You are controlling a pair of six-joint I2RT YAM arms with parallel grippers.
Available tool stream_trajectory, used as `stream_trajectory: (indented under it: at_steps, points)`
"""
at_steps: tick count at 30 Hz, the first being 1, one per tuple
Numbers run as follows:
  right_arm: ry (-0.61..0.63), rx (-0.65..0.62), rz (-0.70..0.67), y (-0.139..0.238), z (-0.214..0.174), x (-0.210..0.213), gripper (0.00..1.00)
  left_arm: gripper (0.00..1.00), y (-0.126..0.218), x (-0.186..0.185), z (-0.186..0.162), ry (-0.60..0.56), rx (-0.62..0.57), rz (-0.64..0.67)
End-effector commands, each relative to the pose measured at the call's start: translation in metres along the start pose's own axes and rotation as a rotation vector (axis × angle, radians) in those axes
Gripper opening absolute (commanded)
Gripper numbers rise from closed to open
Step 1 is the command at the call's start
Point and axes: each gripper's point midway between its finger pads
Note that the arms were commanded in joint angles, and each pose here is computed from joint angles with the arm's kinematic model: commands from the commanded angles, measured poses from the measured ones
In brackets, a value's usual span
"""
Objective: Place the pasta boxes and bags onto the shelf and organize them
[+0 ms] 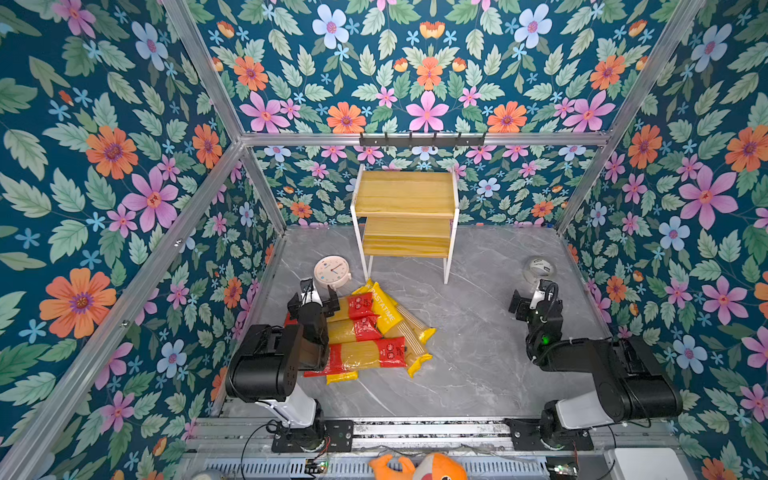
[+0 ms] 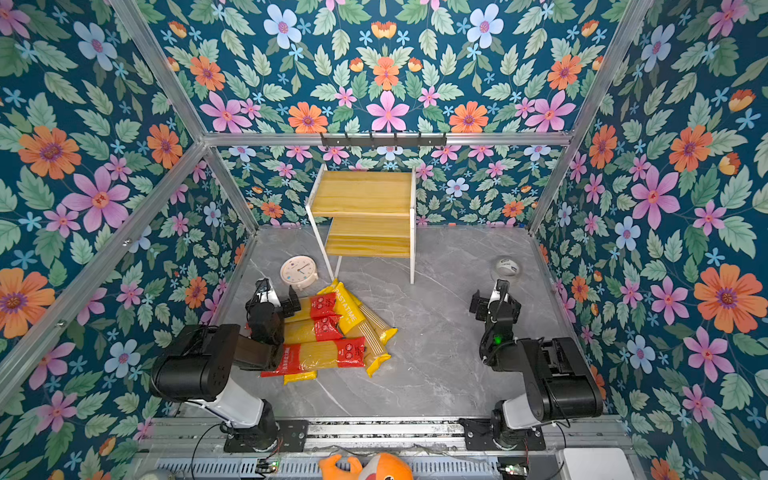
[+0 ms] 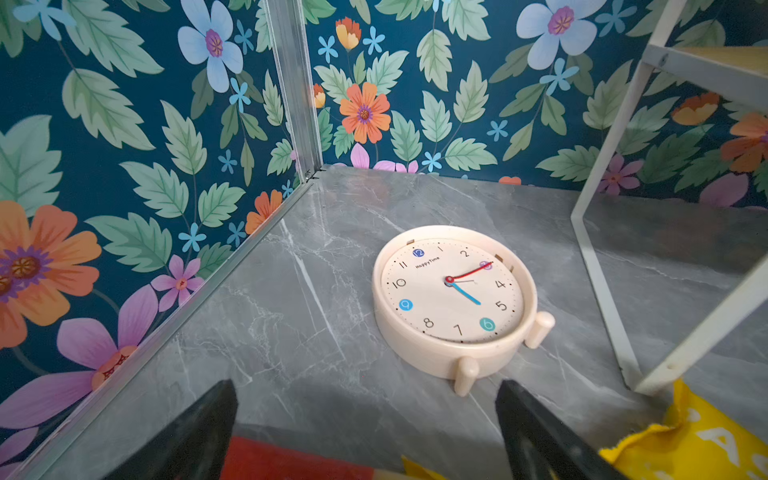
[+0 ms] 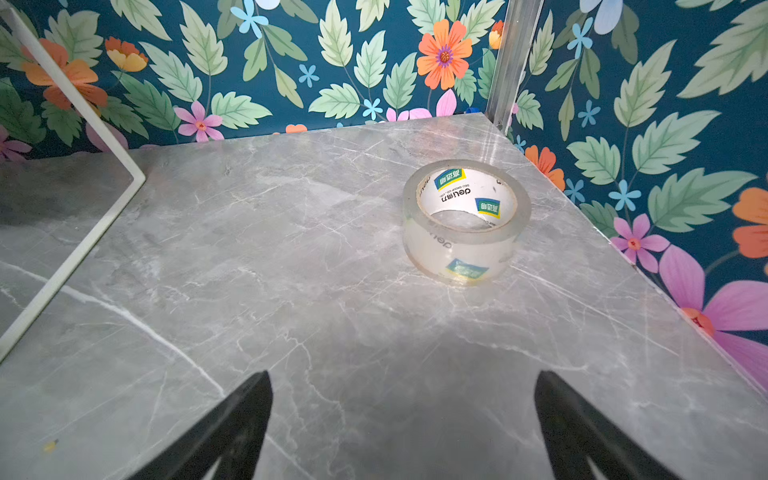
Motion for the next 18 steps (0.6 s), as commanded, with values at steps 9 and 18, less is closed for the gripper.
stream_trajectory:
  at_steps: [9,18]
  points:
    - [0.001,-0.041,0.001,-0.0007,0.0107,0.0011,0.99,1.0,-0.0008,-0.0014,0.0042,-0.002,-0.014,-0.008]
    - [-0.019,-0.014,0.0,-0.0033,0.0078,-0.0026,0.99,1.0,-0.0009,-0.0014,0.004,-0.003,-0.013,-0.008]
Point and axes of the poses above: each gripper's point midway between its finger pads, its own y axis back along the fingers, its own x axis along the line the jaws close on, z = x × y, and after that the axes turned 5 degrees about -y, right-handed
